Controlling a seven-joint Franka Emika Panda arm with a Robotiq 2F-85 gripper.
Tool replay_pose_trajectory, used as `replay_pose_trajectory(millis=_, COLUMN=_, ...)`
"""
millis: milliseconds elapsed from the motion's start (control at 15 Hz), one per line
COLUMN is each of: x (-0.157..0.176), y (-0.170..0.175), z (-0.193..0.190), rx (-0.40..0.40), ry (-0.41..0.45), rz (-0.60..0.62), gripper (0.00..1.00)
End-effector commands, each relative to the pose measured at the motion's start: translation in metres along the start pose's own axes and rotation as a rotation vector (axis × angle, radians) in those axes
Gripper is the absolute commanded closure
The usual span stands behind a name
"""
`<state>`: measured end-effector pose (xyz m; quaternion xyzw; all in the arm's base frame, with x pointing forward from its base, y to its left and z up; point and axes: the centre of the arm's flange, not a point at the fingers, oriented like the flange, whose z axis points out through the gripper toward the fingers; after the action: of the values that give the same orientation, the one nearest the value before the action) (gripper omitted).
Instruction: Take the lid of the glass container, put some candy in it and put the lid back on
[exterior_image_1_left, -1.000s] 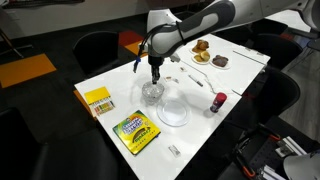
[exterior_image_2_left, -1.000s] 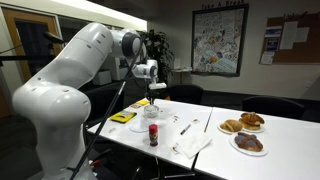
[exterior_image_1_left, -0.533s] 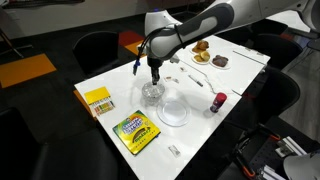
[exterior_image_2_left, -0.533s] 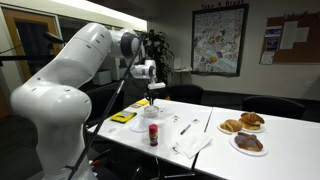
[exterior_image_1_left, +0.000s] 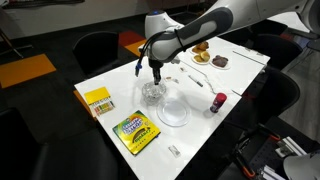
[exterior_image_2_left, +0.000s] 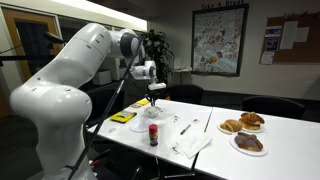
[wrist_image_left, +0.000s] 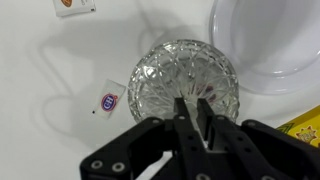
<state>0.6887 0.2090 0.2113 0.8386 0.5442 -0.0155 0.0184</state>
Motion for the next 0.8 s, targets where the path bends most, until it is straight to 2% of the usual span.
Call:
replay_pose_trajectory(millis=0, x=0.004, y=-0.001, z=0.002, rx=-0.012, ry=-0.018, rz=-0.01, gripper=0.96)
replay_pose_trajectory(millis=733, x=0.012, y=-0.008, z=0.004, rx=-0.021, ry=-0.01, rz=-0.035, gripper=0.96)
